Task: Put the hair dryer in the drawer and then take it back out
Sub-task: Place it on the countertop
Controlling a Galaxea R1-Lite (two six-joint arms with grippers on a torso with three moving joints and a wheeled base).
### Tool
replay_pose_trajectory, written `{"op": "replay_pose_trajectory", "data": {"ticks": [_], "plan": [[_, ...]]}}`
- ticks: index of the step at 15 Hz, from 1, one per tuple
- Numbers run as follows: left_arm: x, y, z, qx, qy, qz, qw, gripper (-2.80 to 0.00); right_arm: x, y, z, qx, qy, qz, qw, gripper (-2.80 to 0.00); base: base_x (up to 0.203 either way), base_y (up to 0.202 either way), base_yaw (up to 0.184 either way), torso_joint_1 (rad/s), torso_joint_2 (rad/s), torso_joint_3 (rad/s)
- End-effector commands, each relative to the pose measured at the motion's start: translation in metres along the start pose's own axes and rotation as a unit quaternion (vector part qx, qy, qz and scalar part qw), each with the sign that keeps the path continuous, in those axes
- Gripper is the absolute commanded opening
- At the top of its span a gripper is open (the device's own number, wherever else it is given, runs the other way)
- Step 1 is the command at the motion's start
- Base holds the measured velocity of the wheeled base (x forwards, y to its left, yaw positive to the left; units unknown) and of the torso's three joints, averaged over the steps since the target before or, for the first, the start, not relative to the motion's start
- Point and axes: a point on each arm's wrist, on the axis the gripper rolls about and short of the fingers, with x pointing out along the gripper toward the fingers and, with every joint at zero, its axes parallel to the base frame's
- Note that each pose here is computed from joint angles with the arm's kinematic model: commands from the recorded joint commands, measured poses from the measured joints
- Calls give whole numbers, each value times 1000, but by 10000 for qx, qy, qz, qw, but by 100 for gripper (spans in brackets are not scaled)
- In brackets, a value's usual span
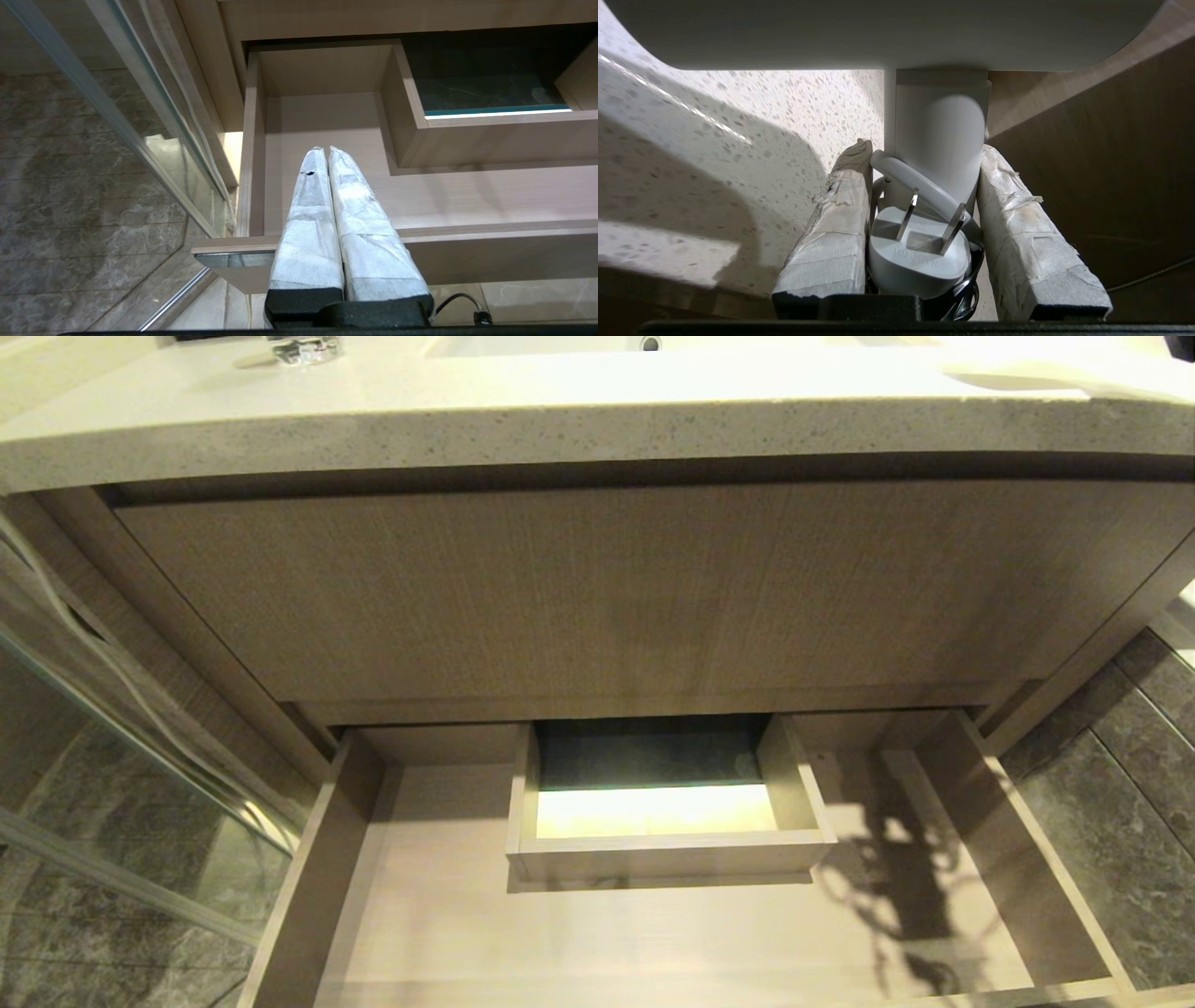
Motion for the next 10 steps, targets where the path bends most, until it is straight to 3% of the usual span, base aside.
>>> {"op": "replay_pose_trajectory", "data": {"ticks": [1, 3, 6, 7, 10], "plan": [[0, 0, 0, 1, 1, 0, 10000, -280, 24, 19, -10, -39, 23, 11, 10000, -280, 0, 0, 0, 0, 0, 0], [0, 0, 0, 1, 1, 0, 10000, -280, 38, 26, -12, -5, -201, -251, 9995, -280, 0, 0, 0, 0, 0, 0], [0, 0, 0, 1, 1, 0, 10000, -280, 45, 32, -17, -17, -190, -212, 9996, -280, 0, 0, 0, 0, 0, 0], [0, 0, 0, 1, 1, 0, 10000, -280, 45, 33, -17, -29, -187, -194, 9996, 0, 0, 0, 0, 0, 0, 0], [0, 0, 0, 1, 1, 0, 10000, -280, 47, 34, -19, -37, -159, -180, 9997, 0, 0, 0, 0, 0, 0, 0]]}}
